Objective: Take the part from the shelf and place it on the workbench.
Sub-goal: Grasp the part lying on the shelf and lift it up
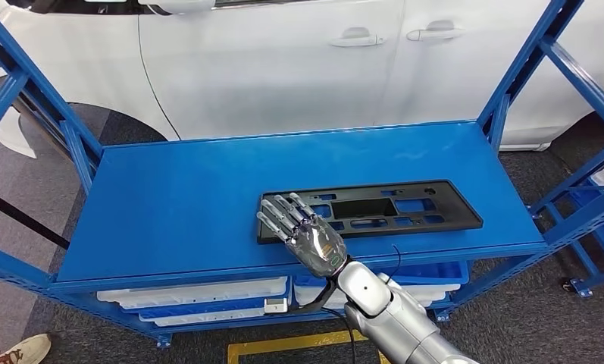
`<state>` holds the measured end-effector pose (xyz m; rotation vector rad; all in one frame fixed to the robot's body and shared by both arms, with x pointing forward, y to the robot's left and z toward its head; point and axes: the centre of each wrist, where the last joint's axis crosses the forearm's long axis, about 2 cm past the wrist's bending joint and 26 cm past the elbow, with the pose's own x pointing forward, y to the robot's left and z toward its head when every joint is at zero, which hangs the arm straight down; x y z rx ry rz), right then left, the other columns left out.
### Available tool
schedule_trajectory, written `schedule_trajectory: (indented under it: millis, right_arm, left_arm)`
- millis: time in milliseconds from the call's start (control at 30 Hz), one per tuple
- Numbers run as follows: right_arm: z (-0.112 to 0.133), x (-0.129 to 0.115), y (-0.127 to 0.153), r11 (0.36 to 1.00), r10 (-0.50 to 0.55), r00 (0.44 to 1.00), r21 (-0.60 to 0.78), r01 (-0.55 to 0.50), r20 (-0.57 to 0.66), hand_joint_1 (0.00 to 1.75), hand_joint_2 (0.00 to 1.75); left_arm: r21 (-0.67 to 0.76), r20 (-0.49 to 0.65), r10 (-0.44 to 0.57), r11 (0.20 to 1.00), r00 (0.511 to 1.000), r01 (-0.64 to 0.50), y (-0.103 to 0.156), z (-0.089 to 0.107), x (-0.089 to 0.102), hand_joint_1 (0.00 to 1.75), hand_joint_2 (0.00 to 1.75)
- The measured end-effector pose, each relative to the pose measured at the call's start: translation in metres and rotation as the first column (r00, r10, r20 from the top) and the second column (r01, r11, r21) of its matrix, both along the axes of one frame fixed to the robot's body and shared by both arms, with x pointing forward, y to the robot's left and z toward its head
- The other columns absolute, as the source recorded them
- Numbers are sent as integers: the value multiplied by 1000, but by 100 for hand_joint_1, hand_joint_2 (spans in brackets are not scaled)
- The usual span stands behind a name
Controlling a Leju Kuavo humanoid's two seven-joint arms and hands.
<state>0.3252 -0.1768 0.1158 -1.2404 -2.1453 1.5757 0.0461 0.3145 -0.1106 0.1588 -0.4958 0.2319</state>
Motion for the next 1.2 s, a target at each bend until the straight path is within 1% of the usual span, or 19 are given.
schedule_trajectory:
  millis: [267,400,500,600,667,733,800,933,1000,1067,1200]
  right_arm:
    - [-4,6,7,1000,5,1000,-23,-6,-22,0,175]
    - [-4,13,8,999,-16,1000,-45,15,-26,0,175]
    - [-10,20,4,996,-55,997,-78,51,-46,0,175]
    - [-12,30,-2,988,-125,991,-99,119,-57,0,175]
    - [-10,42,-10,976,-197,978,-110,189,-62,0,175]
    - [-8,54,-23,950,-302,950,-107,293,-80,0,175]
    - [-3,66,-38,913,-404,909,-94,396,-99,0,175]
    - [5,83,-69,849,-529,837,-86,522,-139,175,175]
    - [4,85,-81,828,-561,812,-91,553,-164,175,175]
    - [3,86,-88,817,-575,798,-94,568,-181,175,175]
    - [3,87,-94,813,-581,791,-97,574,-191,175,175]
  left_arm:
    - [5,-5,5,1000,1000,-5,2,0,-2,0,0]
    - [5,-1,4,1000,1000,-4,2,0,-1,0,0]
    - [4,0,0,1000,1000,0,2,0,0,0,0]
    - [1,-2,-8,1000,1000,8,2,0,0,0,0]
    - [0,-1,-10,1000,1000,10,2,0,0,0,0]
    - [2,-1,-9,1000,1000,9,3,0,1,0,0]
    - [6,-2,-7,1000,1000,7,4,0,0,0,0]
    - [10,-6,-4,1000,1000,4,7,0,-2,0,0]
    - [11,-7,-2,1000,1000,2,9,0,-4,0,0]
    - [12,-8,1,1000,1000,-1,9,0,-4,0,0]
    - [18,-6,13,1000,1000,-12,11,0,-3,0,0]
